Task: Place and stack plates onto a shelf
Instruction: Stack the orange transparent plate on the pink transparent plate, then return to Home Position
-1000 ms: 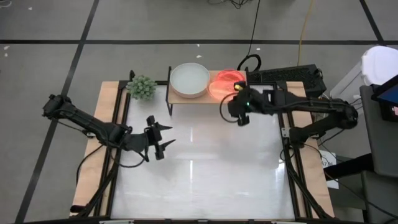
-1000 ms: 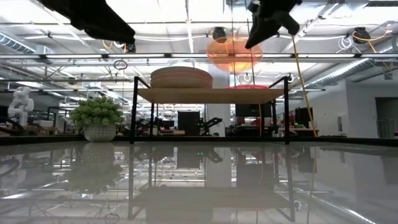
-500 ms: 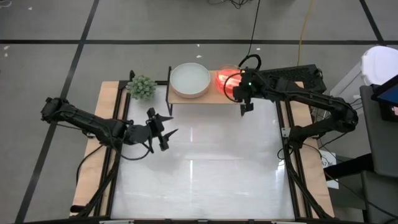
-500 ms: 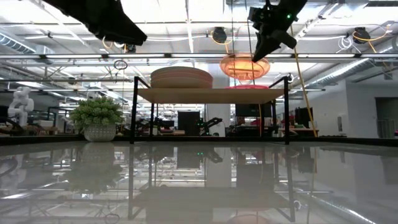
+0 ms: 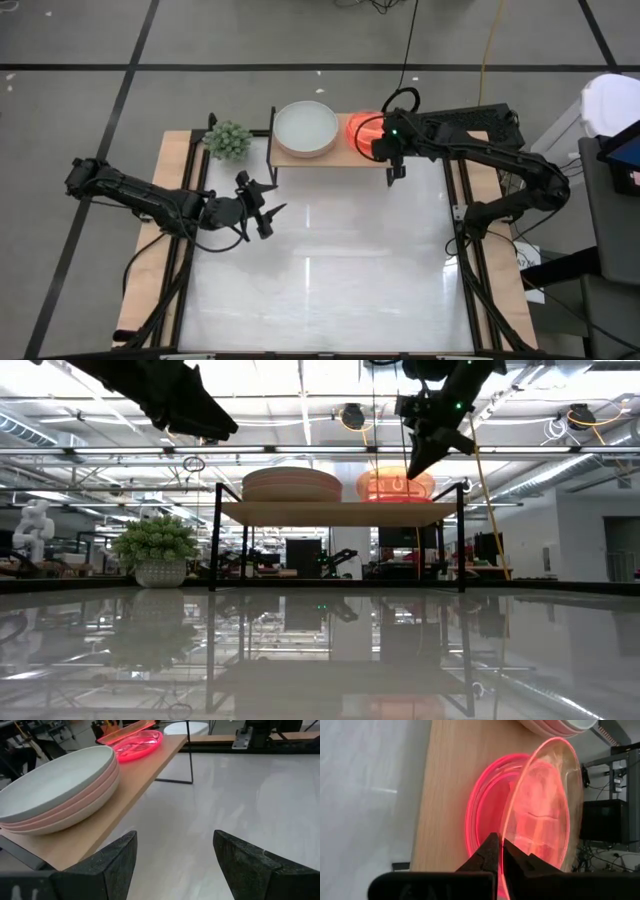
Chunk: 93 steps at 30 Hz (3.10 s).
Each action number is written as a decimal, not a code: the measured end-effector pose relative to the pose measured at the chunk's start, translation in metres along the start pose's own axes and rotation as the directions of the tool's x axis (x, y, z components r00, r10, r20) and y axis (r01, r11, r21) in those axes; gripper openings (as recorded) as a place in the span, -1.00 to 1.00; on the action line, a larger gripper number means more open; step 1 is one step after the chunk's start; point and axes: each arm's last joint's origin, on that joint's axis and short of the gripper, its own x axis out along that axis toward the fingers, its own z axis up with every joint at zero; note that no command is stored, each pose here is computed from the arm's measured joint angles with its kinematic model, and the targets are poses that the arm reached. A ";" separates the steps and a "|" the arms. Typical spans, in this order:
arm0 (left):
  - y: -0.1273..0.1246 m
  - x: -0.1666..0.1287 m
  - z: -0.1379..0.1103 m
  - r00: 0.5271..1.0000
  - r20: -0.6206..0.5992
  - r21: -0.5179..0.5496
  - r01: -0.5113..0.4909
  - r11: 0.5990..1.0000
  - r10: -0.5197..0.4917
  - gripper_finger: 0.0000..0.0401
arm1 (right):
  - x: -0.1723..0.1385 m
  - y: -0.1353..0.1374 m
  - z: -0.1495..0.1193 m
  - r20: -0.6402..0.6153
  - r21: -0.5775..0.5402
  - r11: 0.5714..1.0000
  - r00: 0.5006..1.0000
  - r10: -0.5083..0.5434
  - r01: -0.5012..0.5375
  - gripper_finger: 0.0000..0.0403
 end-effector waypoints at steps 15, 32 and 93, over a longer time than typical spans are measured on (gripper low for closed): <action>0.000 0.000 -0.001 1.000 -0.006 -0.008 0.001 1.000 -0.001 0.33 | 0.015 0.000 0.002 -0.027 0.002 1.000 1.000 0.014 -0.014 -1.00; 0.000 0.000 0.000 1.000 0.000 -0.072 0.002 0.997 -0.002 0.33 | 0.001 0.003 0.004 0.006 0.061 0.998 1.000 0.000 -0.001 -0.58; 0.030 -0.028 -0.103 0.979 0.196 -0.086 0.069 0.994 -0.051 -0.98 | 0.008 0.192 -0.069 0.656 0.316 0.931 0.751 -0.077 -0.181 -1.00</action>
